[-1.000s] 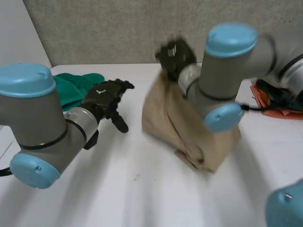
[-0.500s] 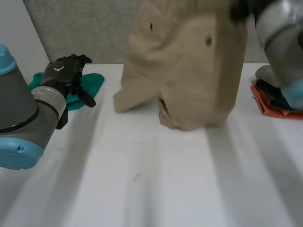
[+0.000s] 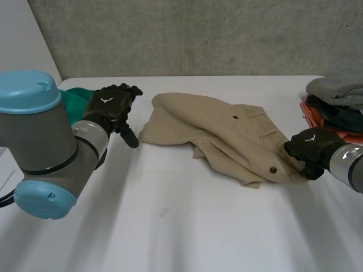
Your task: Fold the laundry.
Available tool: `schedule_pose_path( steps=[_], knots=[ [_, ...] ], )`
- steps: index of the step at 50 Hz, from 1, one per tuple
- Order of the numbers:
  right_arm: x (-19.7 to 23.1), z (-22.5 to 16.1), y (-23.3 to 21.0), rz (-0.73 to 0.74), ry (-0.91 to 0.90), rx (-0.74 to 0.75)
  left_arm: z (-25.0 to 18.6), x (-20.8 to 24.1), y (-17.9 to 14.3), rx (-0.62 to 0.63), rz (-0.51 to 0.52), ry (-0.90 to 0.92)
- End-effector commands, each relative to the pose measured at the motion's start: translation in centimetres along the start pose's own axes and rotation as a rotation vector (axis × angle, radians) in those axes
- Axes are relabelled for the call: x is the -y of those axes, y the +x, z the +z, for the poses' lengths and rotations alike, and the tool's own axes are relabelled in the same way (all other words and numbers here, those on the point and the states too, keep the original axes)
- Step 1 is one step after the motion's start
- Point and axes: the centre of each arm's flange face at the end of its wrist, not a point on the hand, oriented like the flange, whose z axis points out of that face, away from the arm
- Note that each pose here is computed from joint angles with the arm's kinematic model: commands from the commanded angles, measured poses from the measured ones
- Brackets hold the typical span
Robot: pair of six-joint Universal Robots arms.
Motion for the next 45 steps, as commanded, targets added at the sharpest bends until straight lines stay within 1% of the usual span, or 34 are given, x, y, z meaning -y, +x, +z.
schedule_pose_path(
  steps=[1,4,5,6,8,9,10,12,13,15,18,20,21,24,28,32,35,38,39,45],
  knots=[
    [3.2,-2.2,0.6,0.016,0.143,0.012,-0.1,-0.2,0.6,-0.023,0.021,-0.003],
    [5.3,-2.2,2.2,0.127,0.248,-0.033,-0.2,-0.4,1.8,-0.05,0.042,-0.009],
    [5.8,-2.3,2.6,0.16,0.272,-0.038,-0.3,-0.7,2.7,-0.074,0.056,-0.021],
    [6.8,-2.5,3.1,0.229,0.316,-0.036,-0.5,-0.9,3.3,-0.087,0.059,-0.029],
    [7.9,-2.9,3.1,0.296,0.364,-0.014,-0.8,-1.4,4.2,-0.104,0.069,-0.06],
    [8.6,-3.2,3.0,0.321,0.393,-0.001,-1.1,-1.9,5.0,-0.114,0.076,-0.104],
    [10.1,-4.1,2.8,0.362,0.457,0.025,-1.3,-2.2,5.3,-0.115,0.08,-0.126],
    [11.6,-5.0,2.6,0.4,0.526,0.045,-1.6,-2.8,5.9,-0.112,0.085,-0.179],
    [13.0,-5.9,2.7,0.43,0.593,0.053,-2.0,-3.4,6.5,-0.11,0.083,-0.233],
    [14.2,-6.7,2.9,0.458,0.655,0.054,-2.3,-4.0,7.2,-0.107,0.068,-0.284],
    [15.5,-7.4,3.4,0.522,0.734,0.053,-2.7,-5.0,8.6,-0.113,0.011,-0.362],
    [15.9,-7.6,3.5,0.55,0.759,0.053,-2.8,-5.5,9.5,-0.123,-0.023,-0.392],
    [16.3,-7.7,3.4,0.575,0.775,0.06,-2.9,-5.9,10.4,-0.139,-0.055,-0.411],
    [17.0,-8.1,2.3,0.596,0.788,0.095,-2.8,-6.4,11.7,-0.156,-0.094,-0.42],
    [17.5,-8.6,0.8,0.613,0.79,0.129,-2.0,-6.6,13.9,-0.183,-0.151,-0.377],
    [17.8,-9.0,-0.5,0.631,0.784,0.158,-1.7,-6.3,15.5,-0.211,-0.178,-0.344],
    [17.9,-9.3,-1.1,0.663,0.779,0.183,-1.7,-6.0,16.0,-0.218,-0.2,-0.327],
    [17.9,-9.5,-1.4,0.705,0.781,0.207,-1.6,-5.5,16.2,-0.22,-0.247,-0.313],
    [17.9,-9.6,-1.7,0.719,0.779,0.221,-1.5,-5.3,16.2,-0.218,-0.278,-0.302],
    [18.2,-10.7,-2.1,0.745,0.799,0.25,-1.2,-4.5,15.9,-0.202,-0.382,-0.271]
  ],
)
